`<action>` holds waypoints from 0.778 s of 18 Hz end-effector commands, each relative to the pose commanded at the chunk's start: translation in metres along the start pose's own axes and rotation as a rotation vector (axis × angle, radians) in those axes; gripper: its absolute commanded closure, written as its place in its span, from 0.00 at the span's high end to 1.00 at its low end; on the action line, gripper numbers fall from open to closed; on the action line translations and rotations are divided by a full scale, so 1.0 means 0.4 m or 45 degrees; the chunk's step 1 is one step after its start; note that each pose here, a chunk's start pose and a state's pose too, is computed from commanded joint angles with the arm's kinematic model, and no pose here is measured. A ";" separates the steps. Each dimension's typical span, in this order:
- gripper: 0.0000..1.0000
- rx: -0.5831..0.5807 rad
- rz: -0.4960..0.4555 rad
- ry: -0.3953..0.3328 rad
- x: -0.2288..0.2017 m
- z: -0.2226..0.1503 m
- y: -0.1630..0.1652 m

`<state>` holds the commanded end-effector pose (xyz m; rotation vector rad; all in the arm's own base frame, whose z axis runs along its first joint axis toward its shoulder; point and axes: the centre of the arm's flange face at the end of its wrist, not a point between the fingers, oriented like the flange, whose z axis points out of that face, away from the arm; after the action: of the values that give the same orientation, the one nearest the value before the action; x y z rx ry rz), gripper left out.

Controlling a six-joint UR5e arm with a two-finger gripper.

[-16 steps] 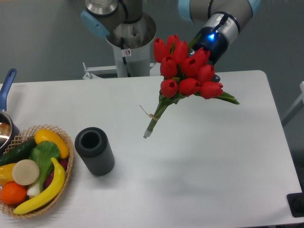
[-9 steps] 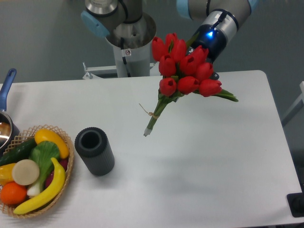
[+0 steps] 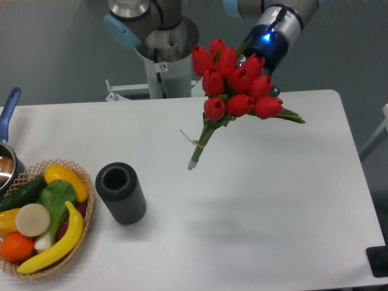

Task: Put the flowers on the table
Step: 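Rotate the held red tulip bouquet so the stems point downward, then move the gripper with the tulips over the open table area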

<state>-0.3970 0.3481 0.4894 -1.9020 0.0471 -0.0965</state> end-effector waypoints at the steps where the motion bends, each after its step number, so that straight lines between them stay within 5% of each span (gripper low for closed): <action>1: 0.41 -0.006 0.000 -0.005 0.002 -0.002 -0.002; 9: 0.41 -0.430 0.093 -0.259 0.075 0.009 -0.021; 14: 0.41 -0.607 0.051 -0.385 0.081 -0.025 -0.015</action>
<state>-0.3657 0.3381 0.4997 -2.3698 -0.1064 0.2510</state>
